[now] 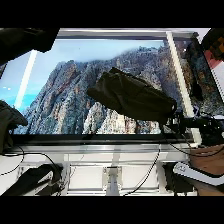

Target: Fold the clothes and pants, and hang the long-sleeved shirts on hangers.

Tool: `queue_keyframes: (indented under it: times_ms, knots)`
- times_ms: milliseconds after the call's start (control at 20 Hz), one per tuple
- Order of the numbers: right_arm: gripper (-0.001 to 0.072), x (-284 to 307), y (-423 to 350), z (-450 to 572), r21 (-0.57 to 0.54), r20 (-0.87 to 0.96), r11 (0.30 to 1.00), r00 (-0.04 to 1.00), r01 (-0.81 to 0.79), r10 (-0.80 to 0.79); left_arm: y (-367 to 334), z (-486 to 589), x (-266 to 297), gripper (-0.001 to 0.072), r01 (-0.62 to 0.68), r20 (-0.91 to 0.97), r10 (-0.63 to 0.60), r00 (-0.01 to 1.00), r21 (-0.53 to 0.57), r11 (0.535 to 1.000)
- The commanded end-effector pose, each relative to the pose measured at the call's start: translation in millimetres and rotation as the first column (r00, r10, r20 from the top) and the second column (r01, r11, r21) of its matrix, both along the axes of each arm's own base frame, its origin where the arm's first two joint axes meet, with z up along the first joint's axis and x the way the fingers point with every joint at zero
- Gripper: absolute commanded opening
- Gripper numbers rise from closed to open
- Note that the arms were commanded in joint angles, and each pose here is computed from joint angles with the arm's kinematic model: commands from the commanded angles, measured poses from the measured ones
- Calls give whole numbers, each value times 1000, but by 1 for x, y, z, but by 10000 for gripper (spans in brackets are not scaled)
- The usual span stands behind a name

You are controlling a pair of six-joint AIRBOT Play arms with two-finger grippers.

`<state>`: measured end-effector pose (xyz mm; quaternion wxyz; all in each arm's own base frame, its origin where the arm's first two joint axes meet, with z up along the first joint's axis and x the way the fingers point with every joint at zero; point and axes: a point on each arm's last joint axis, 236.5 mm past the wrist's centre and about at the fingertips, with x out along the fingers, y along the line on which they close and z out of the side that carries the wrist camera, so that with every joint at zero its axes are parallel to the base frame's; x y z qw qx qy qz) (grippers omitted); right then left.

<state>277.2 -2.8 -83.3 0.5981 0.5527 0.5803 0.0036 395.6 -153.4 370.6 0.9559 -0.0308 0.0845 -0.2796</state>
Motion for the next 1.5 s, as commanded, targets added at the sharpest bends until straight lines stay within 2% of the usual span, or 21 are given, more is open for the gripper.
queue_keyframes:
  times_ms: [0, 300, 550, 650, 850, 900, 1000, 1150, 1300, 1350, 1450]
  knots:
    - [699, 11, -2, -13, 21, 15, 1000, 1000, 0, 0, 0, -1, -1, 411, 4, -6, -4, 1000, 3, 1000]
    - [665, 44, -9, -16, 12, 44, 1000, 999, 10, -11, -1, -1, -1, 410, 6, -7, -6, 1000, 1, 1000]
    - [188, 70, -7, -21, -87, 91, 996, 996, -18, 25, -2, -3, -2, 410, 11, -13, -11, 1000, 3, 1000]
    - [19, 77, -10, -16, -99, 110, 995, 993, -20, 31, -3, -4, -3, 410, 13, -16, -13, 1000, 5, 1000]
    - [14, 91, -14, 24, -105, 194, 989, 973, -107, 126, -2, -4, -2, 410, 13, -15, -13, 1000, 5, 1000]
    - [14, 93, -21, 35, -144, 196, 983, 971, -113, 140, -2, -3, -2, 410, 13, -15, -13, 1000, 4, 1000]
    - [14, 93, -58, 51, -290, 160, 955, 981, -57, 107, -5, -2, -4, 409, 21, -17, -21, 1000, -11, 1000]
    - [13, 80, -129, 89, -473, 153, 880, 987, 32, 46, -12, 5, -8, 409, 52, -21, -54, 998, -68, 996]
    - [13, 36, -208, 134, -611, 110, 786, 993, 99, -39, -15, 7, -9, 406, 62, -24, -64, 998, -87, 994]
    - [13, 13, -238, 150, -659, 83, 741, 992, 126, -95, -15, 7, -9, 403, 62, -23, -64, 998, -87, 994]
    - [13, -20, -292, 185, -716, 135, 636, 951, 288, -278, -15, 7, -9, 403, 62, -23, -64, 998, -87, 994]
